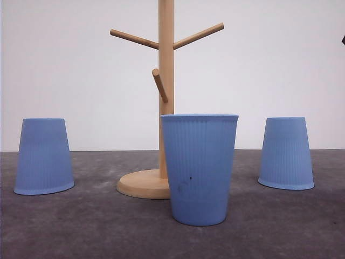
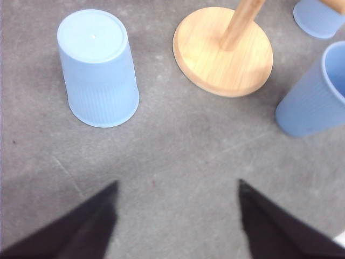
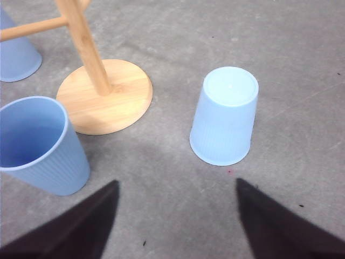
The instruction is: Place three cups
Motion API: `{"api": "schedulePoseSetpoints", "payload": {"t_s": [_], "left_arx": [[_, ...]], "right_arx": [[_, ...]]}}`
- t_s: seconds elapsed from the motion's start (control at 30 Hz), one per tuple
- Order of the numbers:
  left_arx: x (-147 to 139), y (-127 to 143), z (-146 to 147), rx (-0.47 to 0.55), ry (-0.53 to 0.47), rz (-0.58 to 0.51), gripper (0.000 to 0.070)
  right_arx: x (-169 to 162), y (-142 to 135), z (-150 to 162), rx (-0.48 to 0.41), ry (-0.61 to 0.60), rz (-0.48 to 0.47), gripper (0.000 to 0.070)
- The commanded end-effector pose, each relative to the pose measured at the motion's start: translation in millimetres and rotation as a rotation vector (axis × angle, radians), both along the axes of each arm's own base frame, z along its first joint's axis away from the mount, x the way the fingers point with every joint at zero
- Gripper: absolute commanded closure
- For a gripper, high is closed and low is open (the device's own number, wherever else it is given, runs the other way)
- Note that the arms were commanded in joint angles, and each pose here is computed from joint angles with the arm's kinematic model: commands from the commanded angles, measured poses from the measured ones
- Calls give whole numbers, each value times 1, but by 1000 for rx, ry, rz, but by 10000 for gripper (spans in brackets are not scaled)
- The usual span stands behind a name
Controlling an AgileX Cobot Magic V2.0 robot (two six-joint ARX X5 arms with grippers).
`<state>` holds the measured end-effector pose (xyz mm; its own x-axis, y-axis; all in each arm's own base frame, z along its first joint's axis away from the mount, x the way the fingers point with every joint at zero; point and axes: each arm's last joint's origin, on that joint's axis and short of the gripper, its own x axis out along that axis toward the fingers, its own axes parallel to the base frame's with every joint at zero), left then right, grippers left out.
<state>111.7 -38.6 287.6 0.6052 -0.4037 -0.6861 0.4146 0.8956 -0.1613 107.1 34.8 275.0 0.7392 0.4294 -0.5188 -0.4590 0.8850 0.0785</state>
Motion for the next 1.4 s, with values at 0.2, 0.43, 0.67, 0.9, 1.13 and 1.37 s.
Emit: {"api": "schedulePoseSetpoints", "payload": {"t_s": [0.2,0.43,0.67,0.9,1.13,1.37], "left_arx": [[26,-6,-3,-106,140,220,189],[73,-19,-20,-91,144,265,135],[116,-29,-42,-58,79,293,97],[145,-37,-63,-49,40,316,97],[157,-39,-78,-28,49,323,111],[158,-39,-80,-21,62,322,282]], "right_arx": [[1,1,6,0,-35,5,225],[1,1,7,1,-38,6,225],[2,1,9,10,-64,4,225],[2,1,9,14,-62,2,225],[2,1,9,14,-62,2,225],[2,1,9,14,-62,2,225]]}}
